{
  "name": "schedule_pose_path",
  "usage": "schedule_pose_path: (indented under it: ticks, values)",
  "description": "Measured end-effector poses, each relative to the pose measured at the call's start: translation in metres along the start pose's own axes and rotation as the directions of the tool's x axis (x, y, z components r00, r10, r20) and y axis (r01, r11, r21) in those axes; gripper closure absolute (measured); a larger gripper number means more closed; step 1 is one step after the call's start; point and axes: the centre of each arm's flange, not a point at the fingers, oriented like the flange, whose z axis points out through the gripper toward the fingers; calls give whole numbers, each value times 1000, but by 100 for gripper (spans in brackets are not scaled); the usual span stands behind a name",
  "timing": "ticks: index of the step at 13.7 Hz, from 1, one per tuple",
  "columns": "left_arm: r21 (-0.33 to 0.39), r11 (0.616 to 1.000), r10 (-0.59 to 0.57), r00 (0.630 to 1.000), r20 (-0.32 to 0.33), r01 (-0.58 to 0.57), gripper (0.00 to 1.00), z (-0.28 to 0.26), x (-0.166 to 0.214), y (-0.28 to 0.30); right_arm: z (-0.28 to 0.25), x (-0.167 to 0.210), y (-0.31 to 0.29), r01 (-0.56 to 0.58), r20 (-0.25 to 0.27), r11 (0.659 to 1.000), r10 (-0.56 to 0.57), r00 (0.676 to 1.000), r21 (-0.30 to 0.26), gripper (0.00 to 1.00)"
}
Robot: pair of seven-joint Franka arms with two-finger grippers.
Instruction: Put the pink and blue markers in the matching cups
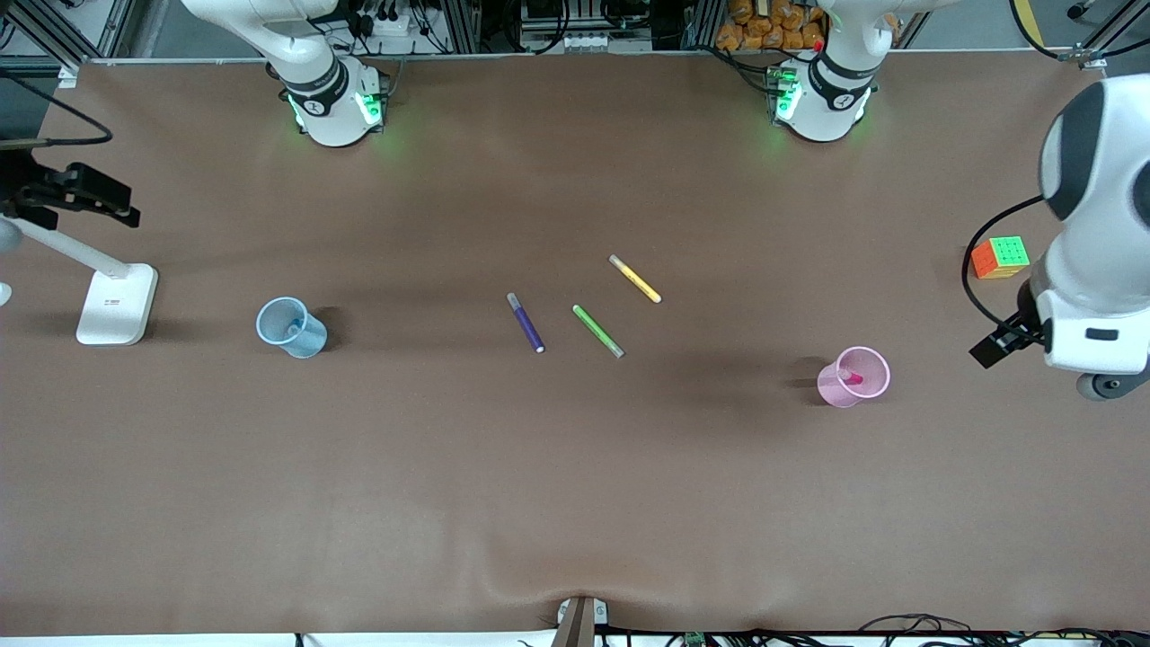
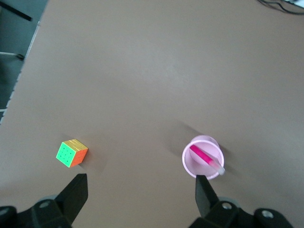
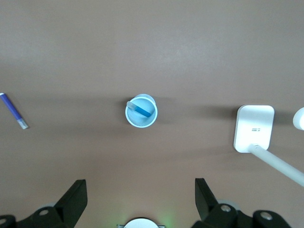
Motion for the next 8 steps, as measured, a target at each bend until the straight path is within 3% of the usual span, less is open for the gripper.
schedule_pose_path:
  ticks: [4,8]
  values:
    - [-122,983,142,990,27,-138,0,-23,-6,-12,-25,0,-1,9,-73,1000,-9,997,-3,0]
    - [-176,941,290,957,-11,-288,0,-54,-21,-20,-25,-3,26,64,-78,997,-60,995,48,0]
